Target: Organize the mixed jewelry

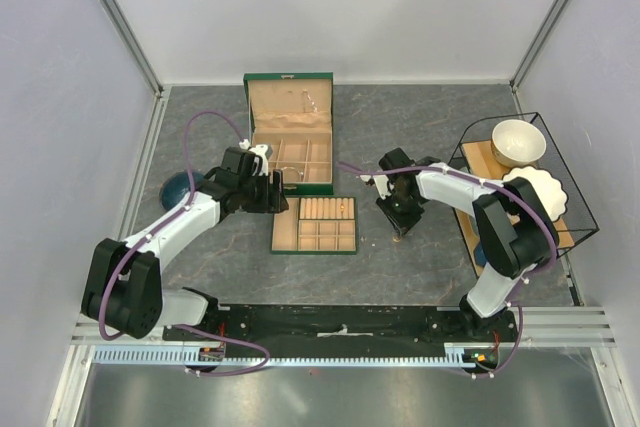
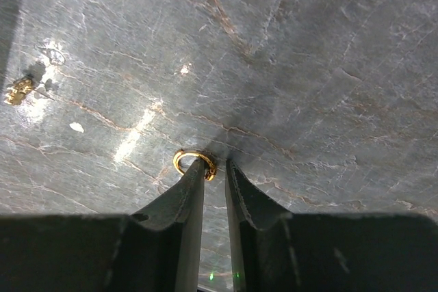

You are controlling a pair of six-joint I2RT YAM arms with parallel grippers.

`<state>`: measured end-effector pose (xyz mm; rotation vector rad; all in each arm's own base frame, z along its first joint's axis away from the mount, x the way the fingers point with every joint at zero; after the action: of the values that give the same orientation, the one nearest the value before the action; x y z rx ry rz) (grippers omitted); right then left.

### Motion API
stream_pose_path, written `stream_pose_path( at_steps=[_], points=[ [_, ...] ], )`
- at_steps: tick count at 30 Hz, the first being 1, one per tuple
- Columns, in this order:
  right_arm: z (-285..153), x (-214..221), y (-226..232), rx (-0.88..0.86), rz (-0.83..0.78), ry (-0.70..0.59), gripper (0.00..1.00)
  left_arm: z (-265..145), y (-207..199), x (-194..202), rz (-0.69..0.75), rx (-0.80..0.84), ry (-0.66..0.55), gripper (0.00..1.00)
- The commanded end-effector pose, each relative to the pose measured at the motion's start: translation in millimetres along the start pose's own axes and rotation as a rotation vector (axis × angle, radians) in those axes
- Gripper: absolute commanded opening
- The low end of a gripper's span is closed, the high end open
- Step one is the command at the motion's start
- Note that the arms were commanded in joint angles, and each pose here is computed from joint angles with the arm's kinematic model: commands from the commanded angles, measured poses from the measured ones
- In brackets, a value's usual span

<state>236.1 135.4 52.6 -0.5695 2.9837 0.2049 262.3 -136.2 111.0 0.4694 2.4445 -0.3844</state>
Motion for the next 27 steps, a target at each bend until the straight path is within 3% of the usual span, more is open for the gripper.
stream_pose_path(
  at_steps=[1,7,15,21,27],
  points=[
    [-3,-13,0,0.008,0.015,-0.034,0.26,-1,-2,-11,0.024,0.029,-0.045,0.74],
    [-1,-15,-3,0.022,0.022,-0.033,0.23,-2,-1,-12,0.019,0.029,-0.05,0.74],
    [-23,-23,2,0.004,0.015,-0.089,0.08,-4,-8,-15,0.01,0.083,-0.067,0.73],
    [-76,-67,17,-0.062,0.006,-0.254,0.06,-12,-33,-30,-0.017,0.248,-0.116,0.7],
    [-140,-142,40,-0.154,0.012,-0.503,0.06,-38,-79,-77,0.081,0.49,-0.277,0.68]
  ],
)
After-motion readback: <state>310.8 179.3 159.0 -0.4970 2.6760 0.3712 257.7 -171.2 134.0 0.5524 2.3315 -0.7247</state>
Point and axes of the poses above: each gripper's point midway between its finger pads, its own z axis out along the fingers, its own y axis along the line the jaws close on, x = y × z, the point moved 4 cm from there along -z, back along the fingers, and after that the axes turned 14 degrees about z, right-handed, at the moved point
